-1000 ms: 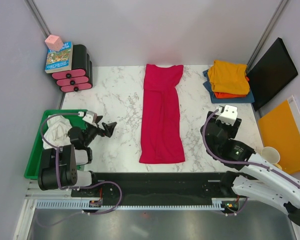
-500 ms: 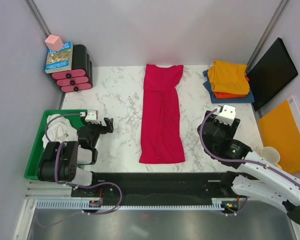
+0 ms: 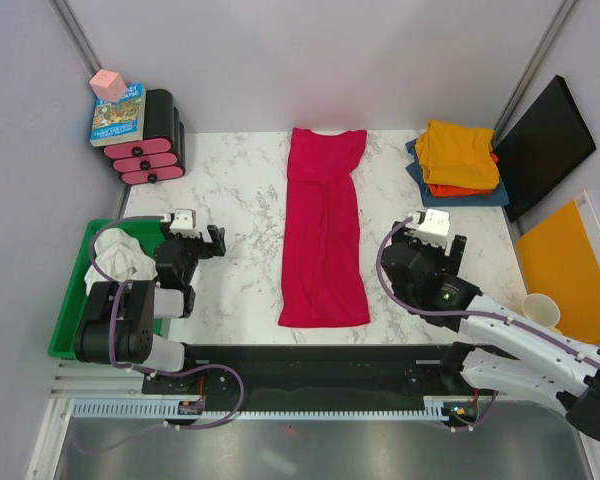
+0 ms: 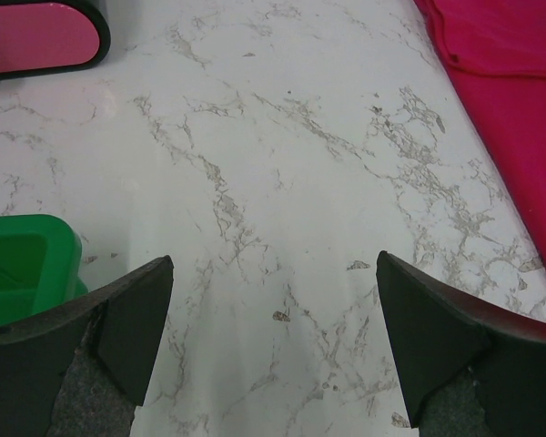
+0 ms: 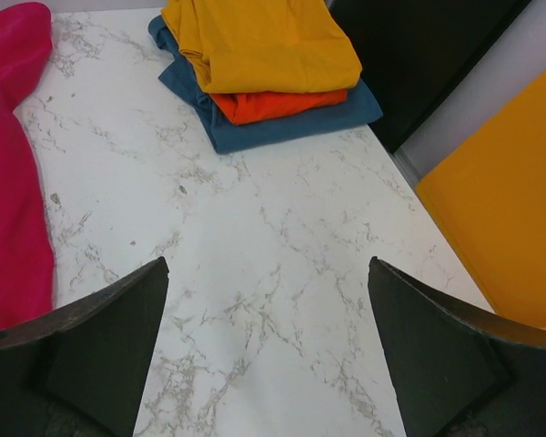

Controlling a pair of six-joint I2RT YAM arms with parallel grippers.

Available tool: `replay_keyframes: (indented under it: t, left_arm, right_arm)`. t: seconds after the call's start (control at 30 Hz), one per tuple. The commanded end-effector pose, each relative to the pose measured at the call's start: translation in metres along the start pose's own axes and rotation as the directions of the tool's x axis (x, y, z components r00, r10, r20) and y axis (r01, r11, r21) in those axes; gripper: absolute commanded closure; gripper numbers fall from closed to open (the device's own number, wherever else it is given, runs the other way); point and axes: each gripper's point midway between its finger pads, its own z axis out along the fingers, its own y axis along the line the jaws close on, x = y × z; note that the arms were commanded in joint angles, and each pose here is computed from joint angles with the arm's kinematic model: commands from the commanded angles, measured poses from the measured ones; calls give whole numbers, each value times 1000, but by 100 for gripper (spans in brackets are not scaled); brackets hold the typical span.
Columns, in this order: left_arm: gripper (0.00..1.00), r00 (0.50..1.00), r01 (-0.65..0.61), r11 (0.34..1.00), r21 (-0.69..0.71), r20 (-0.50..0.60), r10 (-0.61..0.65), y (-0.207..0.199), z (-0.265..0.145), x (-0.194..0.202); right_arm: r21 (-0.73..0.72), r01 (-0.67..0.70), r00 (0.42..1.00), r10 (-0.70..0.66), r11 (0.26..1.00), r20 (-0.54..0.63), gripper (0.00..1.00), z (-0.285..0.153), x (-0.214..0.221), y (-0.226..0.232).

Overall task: Fold and stack the t-shirts
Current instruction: Rotate the tshirt 90 degrees

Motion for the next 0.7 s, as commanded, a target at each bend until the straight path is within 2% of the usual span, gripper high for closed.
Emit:
replay_keyframes:
  t: [0.0, 0.13, 0.27, 0.33, 0.53, 0.67]
  left_arm:
    - [0, 998, -40, 999, -11, 42, 41, 3, 3, -13]
    - [0, 998, -40, 999, -8, 42, 41, 2, 3, -13]
    - [0, 998, -40, 999, -11, 42, 41, 3, 3, -13]
    - [0, 998, -40, 999, -11, 42, 41, 3, 3, -13]
    - [0, 998, -40, 999, -10, 42, 41, 2, 3, -13]
    - [0, 998, -40, 999, -10, 42, 41, 2, 3, -13]
  right_arm:
    - [-55, -41, 999, 41, 998, -14, 2, 0, -11, 19]
    - [-73, 36, 998, -40, 997, -44, 2, 5, -3, 40]
    - [-54, -6, 996, 2, 999, -90, 2, 5, -12, 55]
    - [-80, 25, 992, -35, 996, -121, 2, 3, -11, 59]
    - [-129, 25, 992, -41, 991, -119, 2, -3, -28, 48]
    - [-144, 64, 989, -83, 987, -126, 2, -1, -24, 46]
